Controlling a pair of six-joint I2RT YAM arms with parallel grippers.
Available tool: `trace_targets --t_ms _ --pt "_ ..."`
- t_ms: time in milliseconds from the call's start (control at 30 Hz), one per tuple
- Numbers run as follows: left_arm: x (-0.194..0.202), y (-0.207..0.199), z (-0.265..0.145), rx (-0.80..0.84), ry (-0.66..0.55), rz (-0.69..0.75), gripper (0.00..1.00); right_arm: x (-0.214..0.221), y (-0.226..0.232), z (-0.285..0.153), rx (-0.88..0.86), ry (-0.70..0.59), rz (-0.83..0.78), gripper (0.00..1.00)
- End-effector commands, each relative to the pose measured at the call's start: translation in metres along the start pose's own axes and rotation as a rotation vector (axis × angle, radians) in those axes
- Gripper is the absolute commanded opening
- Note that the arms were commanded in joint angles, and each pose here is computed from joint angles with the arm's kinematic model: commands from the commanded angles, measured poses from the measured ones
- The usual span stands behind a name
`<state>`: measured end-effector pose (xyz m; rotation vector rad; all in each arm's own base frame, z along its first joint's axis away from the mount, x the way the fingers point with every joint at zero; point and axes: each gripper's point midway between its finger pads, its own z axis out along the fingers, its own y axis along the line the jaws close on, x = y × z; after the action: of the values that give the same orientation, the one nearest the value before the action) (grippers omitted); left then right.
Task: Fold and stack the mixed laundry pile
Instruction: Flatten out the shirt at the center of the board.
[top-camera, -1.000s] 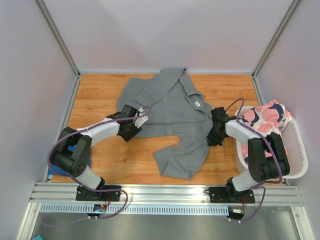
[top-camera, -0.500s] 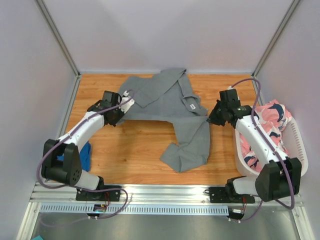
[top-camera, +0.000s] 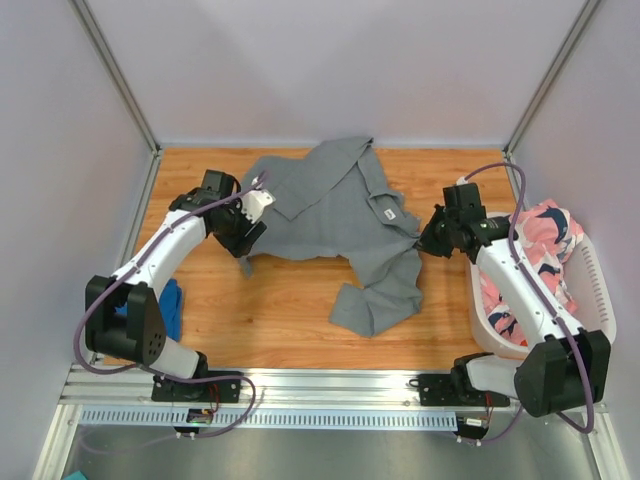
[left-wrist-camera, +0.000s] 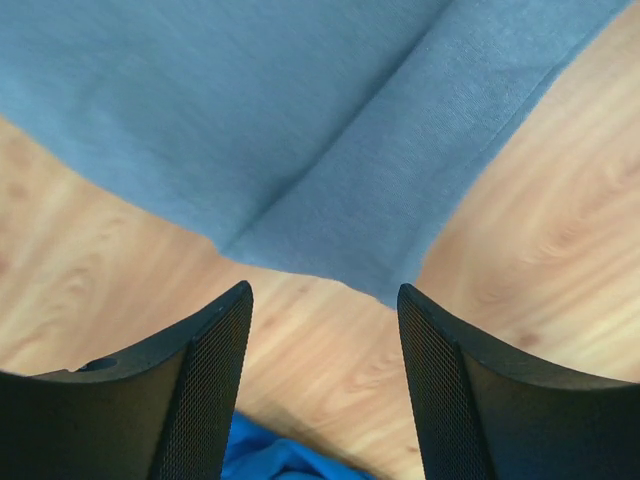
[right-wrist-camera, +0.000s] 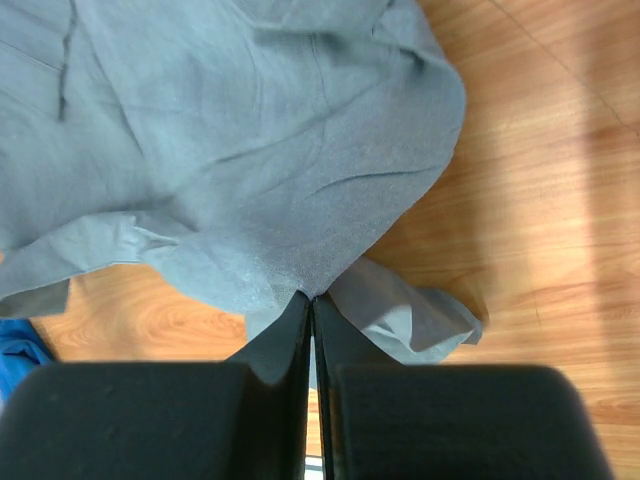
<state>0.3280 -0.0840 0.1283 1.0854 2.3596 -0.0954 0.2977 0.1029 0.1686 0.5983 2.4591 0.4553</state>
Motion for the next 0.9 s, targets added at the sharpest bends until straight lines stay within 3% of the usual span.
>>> trace_targets --t_ms 0,367,500,667,867 --pt "0.006 -0.033 -0.003 0.154 0.038 -0.130 0.68 0.004 0.002 0.007 -0.018 0.018 0.009 0.00" --pt "0.089 -0.066 0.013 0.062 0.288 -0.039 0.68 0.010 -0.006 0.017 0.012 0.038 0.012 0.00" --pt "0.106 -0.052 0.028 -0.055 0.342 -0.084 0.69 0.008 -0.006 0.016 0.013 0.033 0.011 0.00" --pt "0.092 -0.027 0.043 -0.176 0.272 -0.170 0.67 0.008 -0.009 0.014 0.023 0.023 0.005 0.00" --pt "0.068 -0.057 0.049 0.014 0.132 -0.210 0.65 0.010 -0.012 0.012 0.028 0.014 0.009 0.00"
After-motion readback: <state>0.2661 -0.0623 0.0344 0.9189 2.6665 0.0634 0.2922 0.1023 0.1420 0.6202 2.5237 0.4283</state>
